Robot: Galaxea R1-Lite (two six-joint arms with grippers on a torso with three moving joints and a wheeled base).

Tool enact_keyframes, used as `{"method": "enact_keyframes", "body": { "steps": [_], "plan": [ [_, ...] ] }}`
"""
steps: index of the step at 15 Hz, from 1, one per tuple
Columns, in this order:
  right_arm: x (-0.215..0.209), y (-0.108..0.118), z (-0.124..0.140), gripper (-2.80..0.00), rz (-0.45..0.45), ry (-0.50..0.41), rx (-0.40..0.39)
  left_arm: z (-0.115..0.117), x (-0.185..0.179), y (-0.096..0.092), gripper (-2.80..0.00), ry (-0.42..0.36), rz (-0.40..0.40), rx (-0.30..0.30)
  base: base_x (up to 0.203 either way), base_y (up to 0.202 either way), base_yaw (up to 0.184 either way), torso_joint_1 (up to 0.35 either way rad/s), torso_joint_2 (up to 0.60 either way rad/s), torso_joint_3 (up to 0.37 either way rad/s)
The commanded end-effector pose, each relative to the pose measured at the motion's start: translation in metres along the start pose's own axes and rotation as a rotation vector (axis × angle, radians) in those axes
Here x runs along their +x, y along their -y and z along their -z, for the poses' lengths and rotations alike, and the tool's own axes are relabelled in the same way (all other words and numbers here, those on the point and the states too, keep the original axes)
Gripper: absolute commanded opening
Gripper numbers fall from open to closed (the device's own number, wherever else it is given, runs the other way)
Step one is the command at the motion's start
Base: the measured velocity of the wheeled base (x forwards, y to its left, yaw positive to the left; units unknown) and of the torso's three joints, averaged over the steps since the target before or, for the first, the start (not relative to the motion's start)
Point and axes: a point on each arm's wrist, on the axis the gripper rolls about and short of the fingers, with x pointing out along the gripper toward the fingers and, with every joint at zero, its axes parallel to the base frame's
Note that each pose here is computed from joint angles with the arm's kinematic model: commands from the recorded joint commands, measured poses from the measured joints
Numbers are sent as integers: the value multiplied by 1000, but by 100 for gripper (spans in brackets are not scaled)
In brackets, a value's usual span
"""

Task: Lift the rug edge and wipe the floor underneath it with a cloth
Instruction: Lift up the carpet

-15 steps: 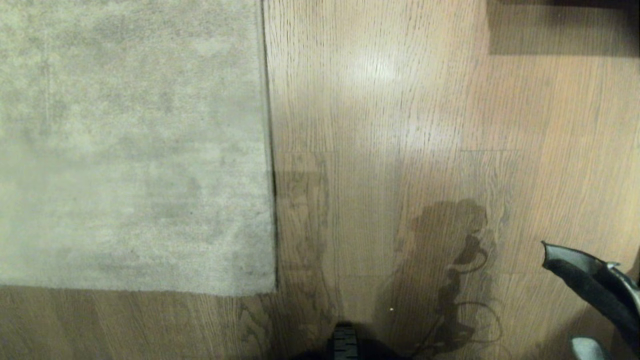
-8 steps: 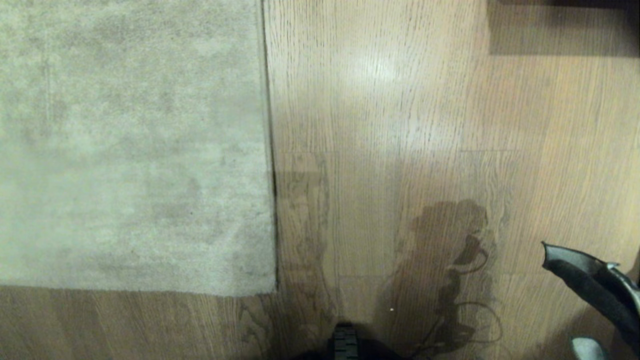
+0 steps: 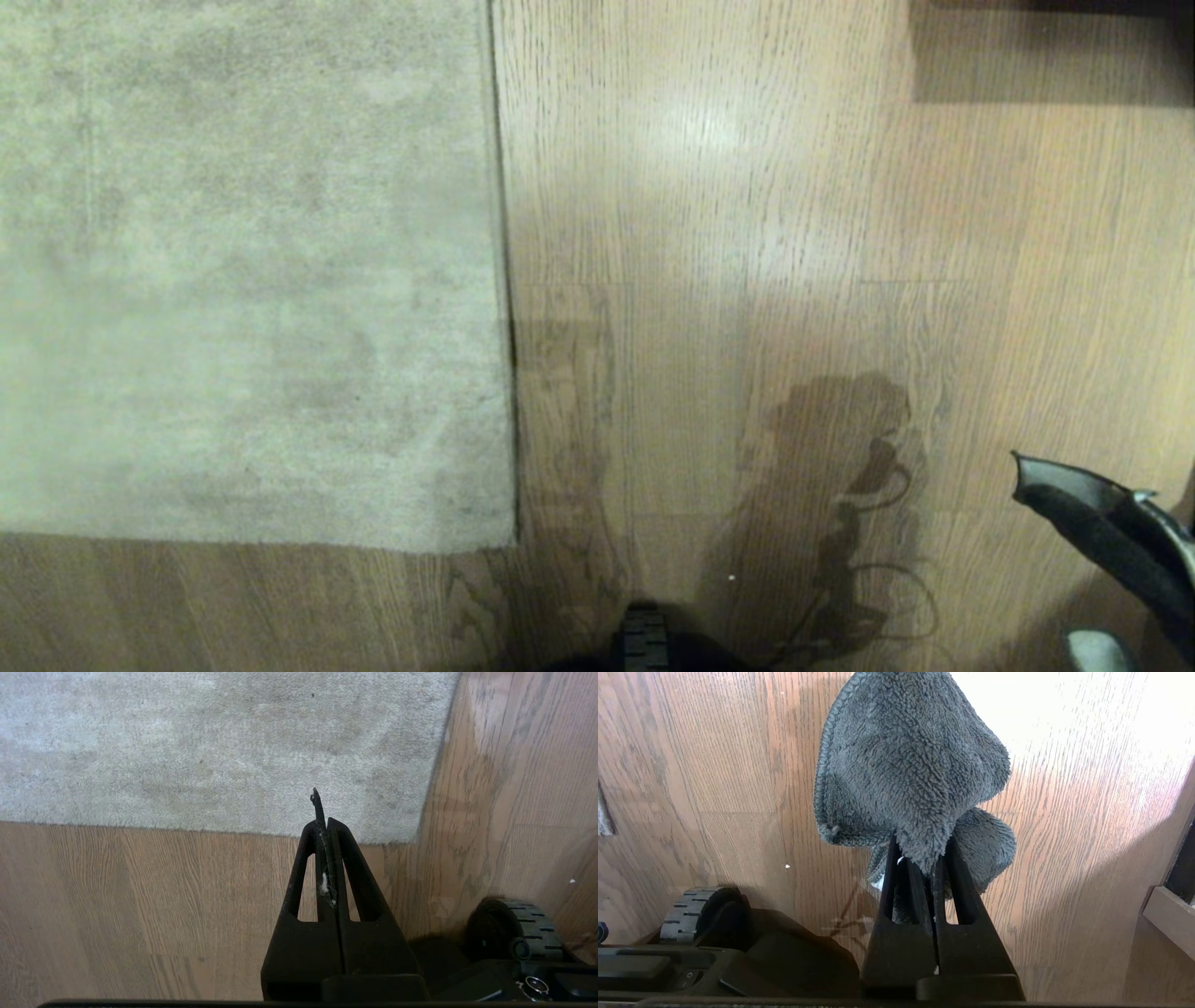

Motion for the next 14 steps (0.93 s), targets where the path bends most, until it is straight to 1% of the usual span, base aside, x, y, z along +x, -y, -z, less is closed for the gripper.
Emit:
{"method": "enact_keyframes", "body": {
  "steps": [1, 3, 4, 9, 11, 14],
  "plan": [
    [0, 0, 0, -280, -1, 0, -1, 0, 0, 0, -280, 3, 0, -5, 0, 0, 0, 0, 0, 0],
    [0, 0, 0, -280, -1, 0, -1, -3, 0, 0, -280, 16, 0, -11, 0, 0, 0, 0, 0, 0],
    [0, 0, 0, -280, -1, -1, -1, -10, -3, 1, -280, 40, 0, -12, 0, 0, 0, 0, 0, 0],
    [0, 0, 0, -280, -1, -2, -1, -40, -15, 3, -280, 107, 23, -11, 0, 0, 0, 0, 0, 0],
    [0, 0, 0, -280, -1, -2, -1, -58, -21, 4, -280, 93, 64, -9, 0, 0, 0, 0, 0, 0],
    [0, 0, 0, -280, -1, -1, -1, -83, -19, 8, -280, 40, 145, -8, 0, 0, 0, 0, 0, 0]
  ]
}}
